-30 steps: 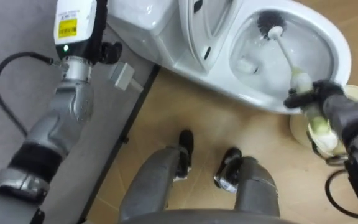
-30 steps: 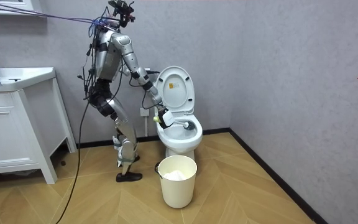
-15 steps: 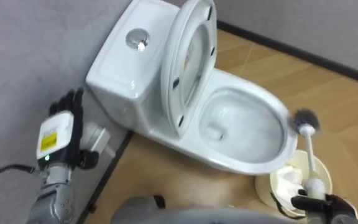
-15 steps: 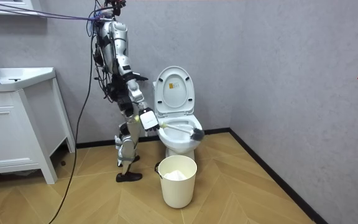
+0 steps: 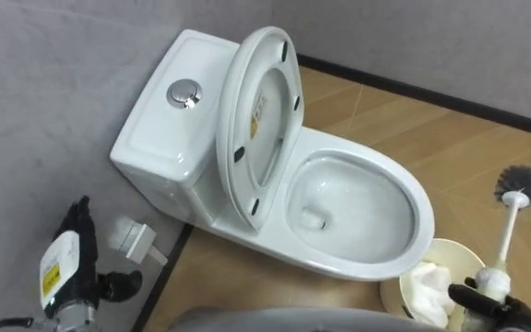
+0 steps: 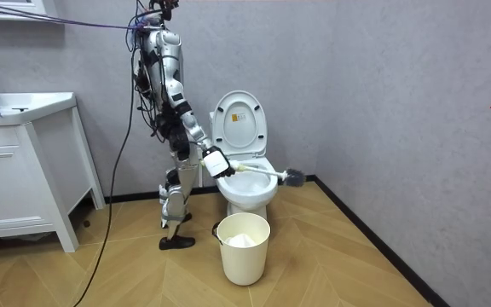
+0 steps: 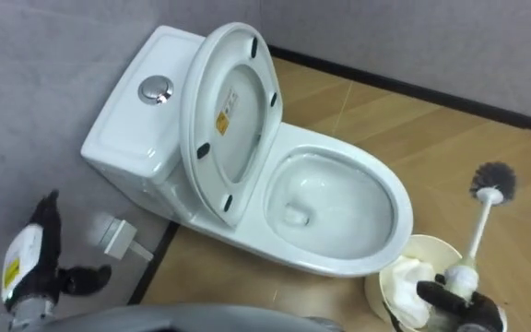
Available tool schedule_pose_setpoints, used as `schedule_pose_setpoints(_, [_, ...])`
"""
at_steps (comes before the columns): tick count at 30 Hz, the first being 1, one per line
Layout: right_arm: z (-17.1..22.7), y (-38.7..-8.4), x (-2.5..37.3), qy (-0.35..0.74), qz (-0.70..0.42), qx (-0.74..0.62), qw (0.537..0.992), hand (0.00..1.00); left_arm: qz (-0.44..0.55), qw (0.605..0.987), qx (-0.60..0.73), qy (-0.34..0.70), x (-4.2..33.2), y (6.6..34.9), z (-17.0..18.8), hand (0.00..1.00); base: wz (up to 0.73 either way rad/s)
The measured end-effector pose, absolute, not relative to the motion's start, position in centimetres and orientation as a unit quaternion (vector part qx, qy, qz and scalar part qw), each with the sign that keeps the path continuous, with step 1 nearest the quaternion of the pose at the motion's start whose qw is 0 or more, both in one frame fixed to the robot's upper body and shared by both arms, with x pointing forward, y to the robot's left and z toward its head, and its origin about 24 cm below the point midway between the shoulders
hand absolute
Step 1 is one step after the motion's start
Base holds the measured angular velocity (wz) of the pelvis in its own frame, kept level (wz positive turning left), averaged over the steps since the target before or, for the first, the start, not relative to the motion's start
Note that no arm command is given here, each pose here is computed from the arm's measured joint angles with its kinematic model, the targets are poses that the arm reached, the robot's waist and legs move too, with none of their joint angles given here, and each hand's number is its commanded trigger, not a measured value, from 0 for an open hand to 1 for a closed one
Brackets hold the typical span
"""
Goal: Brush toilet
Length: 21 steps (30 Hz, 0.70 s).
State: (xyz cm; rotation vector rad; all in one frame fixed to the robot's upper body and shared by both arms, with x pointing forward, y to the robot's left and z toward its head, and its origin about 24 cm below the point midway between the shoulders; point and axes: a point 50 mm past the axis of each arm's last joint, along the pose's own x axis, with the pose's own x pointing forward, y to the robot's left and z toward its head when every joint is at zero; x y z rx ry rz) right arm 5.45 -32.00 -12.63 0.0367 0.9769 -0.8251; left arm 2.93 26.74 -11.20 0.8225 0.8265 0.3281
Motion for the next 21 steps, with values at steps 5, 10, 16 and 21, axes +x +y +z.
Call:
schedule_pose_setpoints(5, [-11.9, -32.6, 6.2, 0.425, -0.423, 0.004, 0.800, 1.00, 0.189, 0.786, 0.321, 0.494, -0.5, 27.3, -13.0, 0.00, -0.09])
schedule_pose_setpoints(10, [-12.1, -32.2, 5.3, 0.428, -0.436, 0.001, 0.791, 1.00, 0.207, 0.767, 0.262, 0.548, -1.6, 27.4, -13.9, 0.00, -0.04])
schedule_pose_setpoints(16, [-13.5, -30.0, 3.2, 0.474, -0.418, 0.000, 0.775, 1.00, 0.204, 0.772, 0.234, 0.554, 0.4, 27.2, -14.4, 0.00, -0.13])
schedule_pose_setpoints(21, [-14.6, -28.9, 1.4, 0.538, -0.365, -0.047, 0.758, 1.00, 0.198, 0.787, 0.227, 0.539, 2.8, 27.0, -14.4, 0.00, -0.26])
